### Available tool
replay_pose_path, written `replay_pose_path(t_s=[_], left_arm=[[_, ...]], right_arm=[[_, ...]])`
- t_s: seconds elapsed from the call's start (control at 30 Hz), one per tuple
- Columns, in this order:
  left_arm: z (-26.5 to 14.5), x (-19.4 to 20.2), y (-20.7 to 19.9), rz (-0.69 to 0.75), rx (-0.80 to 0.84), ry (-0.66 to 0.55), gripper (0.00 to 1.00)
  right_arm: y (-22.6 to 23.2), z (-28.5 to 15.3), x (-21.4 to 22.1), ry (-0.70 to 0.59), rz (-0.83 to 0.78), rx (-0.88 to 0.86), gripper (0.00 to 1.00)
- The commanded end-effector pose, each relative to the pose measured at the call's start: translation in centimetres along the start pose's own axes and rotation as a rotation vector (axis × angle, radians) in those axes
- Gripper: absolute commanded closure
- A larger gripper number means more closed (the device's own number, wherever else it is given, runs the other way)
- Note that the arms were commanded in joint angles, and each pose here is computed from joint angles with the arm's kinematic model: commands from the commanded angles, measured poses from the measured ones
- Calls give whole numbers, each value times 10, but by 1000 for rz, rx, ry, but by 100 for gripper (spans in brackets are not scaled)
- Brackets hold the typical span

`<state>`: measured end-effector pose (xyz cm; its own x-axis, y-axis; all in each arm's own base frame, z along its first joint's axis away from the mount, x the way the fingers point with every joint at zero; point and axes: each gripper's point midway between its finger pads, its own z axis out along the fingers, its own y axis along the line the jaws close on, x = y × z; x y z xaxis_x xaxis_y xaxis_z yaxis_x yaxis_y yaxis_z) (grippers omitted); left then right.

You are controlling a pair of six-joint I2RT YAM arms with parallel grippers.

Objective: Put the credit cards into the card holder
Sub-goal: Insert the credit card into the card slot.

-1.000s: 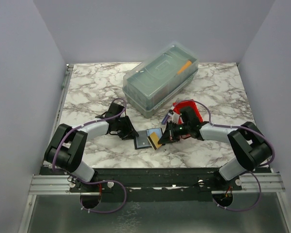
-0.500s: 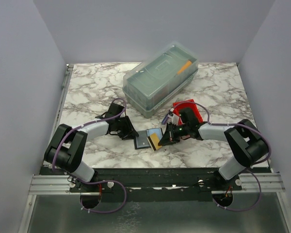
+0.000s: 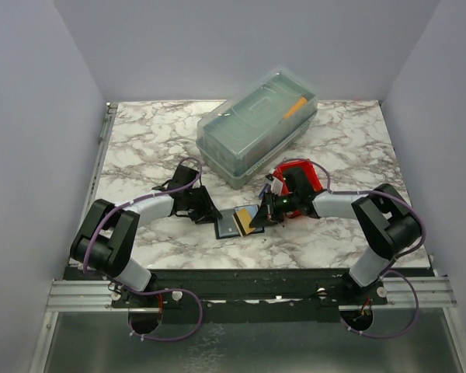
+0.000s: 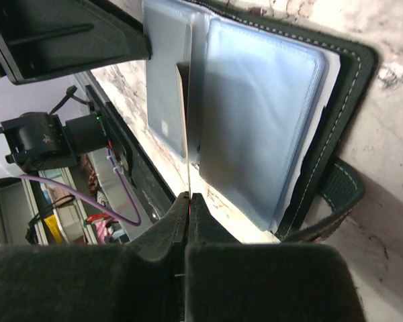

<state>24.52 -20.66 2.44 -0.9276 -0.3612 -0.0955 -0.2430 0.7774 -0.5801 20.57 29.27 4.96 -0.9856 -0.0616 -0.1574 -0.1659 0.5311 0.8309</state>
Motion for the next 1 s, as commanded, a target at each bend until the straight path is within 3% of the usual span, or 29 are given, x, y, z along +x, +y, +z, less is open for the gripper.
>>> replay_pose_path(t_s=[0.0, 0.4, 0.97], left_arm=[[9, 18, 73, -7, -277, 5, 65], [6, 16, 71, -5, -267, -15, 65], [3, 15, 67, -5, -253, -23, 66]], right_arm=[[-5, 2, -7, -1, 31, 44, 100], [5, -15, 12, 31, 106, 57, 100], [3, -2, -1, 66, 110, 55, 100]])
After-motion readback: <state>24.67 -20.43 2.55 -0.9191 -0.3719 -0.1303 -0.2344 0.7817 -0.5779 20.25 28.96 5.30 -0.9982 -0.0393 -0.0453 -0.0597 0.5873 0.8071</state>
